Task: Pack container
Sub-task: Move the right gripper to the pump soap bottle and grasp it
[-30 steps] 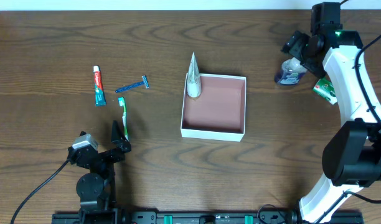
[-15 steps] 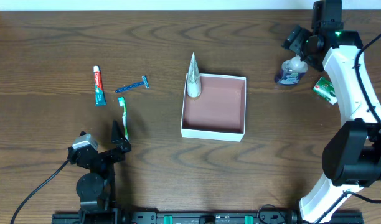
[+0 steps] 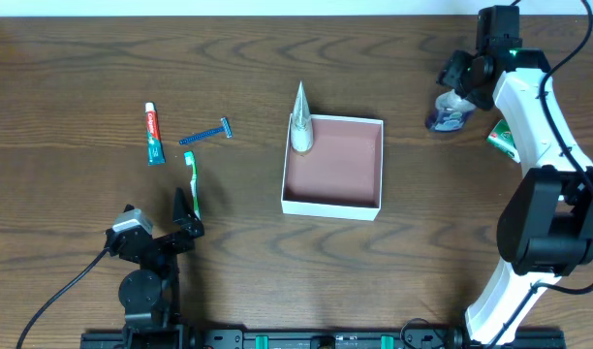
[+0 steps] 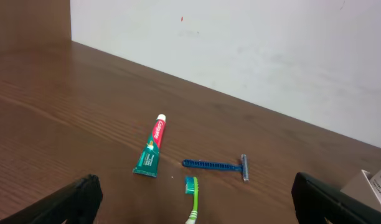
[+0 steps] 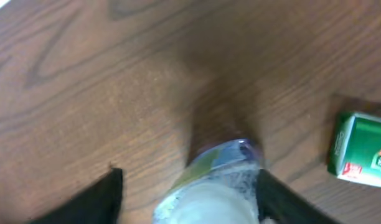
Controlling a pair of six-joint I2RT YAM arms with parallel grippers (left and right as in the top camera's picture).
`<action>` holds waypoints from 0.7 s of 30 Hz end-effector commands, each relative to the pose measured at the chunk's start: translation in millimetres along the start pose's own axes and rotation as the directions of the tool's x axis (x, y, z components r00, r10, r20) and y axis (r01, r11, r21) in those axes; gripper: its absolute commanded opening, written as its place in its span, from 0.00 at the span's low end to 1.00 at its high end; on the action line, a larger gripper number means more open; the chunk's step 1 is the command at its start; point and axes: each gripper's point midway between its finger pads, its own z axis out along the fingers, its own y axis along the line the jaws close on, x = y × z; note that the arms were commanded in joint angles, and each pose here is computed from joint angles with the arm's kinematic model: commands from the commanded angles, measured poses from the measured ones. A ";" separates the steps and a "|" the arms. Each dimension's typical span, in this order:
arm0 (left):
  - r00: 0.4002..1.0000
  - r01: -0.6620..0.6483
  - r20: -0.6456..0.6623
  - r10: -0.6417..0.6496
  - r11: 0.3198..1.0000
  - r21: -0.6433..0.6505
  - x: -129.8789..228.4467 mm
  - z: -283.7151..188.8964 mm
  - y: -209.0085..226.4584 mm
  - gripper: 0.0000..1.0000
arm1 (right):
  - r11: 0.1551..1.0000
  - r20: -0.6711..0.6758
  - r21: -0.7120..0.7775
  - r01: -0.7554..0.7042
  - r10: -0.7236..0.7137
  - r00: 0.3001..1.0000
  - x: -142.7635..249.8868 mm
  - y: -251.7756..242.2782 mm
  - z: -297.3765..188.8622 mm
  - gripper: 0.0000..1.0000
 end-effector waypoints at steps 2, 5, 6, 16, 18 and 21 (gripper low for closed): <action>0.999 -0.024 -0.046 0.023 0.999 -0.030 16.7 1.3 8.3 0.98 | 0.999 -0.005 -0.014 0.047 -0.047 0.999 2.1 4.5 1.4 0.45; 0.999 -0.024 -0.046 0.023 0.999 -0.030 16.7 1.3 8.3 0.98 | 0.997 -0.004 -0.015 0.070 -0.071 0.998 2.0 4.7 1.4 0.38; 0.999 -0.024 -0.046 0.023 0.999 -0.030 16.7 1.3 8.3 0.98 | 0.997 -0.004 -0.015 0.078 -0.078 0.997 2.0 4.5 1.4 0.36; 0.999 -0.024 -0.046 0.023 0.999 -0.030 16.7 1.3 8.3 0.98 | 0.985 -0.012 -0.063 0.163 -0.164 0.986 4.3 12.8 -2.0 0.11; 0.999 -0.024 -0.046 0.023 0.999 -0.030 16.7 1.3 8.3 0.98 | 0.976 -0.006 -0.087 0.199 -0.200 0.980 3.7 17.2 -5.8 0.07; 0.999 -0.024 -0.046 0.023 0.999 -0.030 16.7 1.3 8.3 0.98 | 0.958 0.008 -0.131 0.255 -0.257 0.966 2.6 25.4 -13.6 0.03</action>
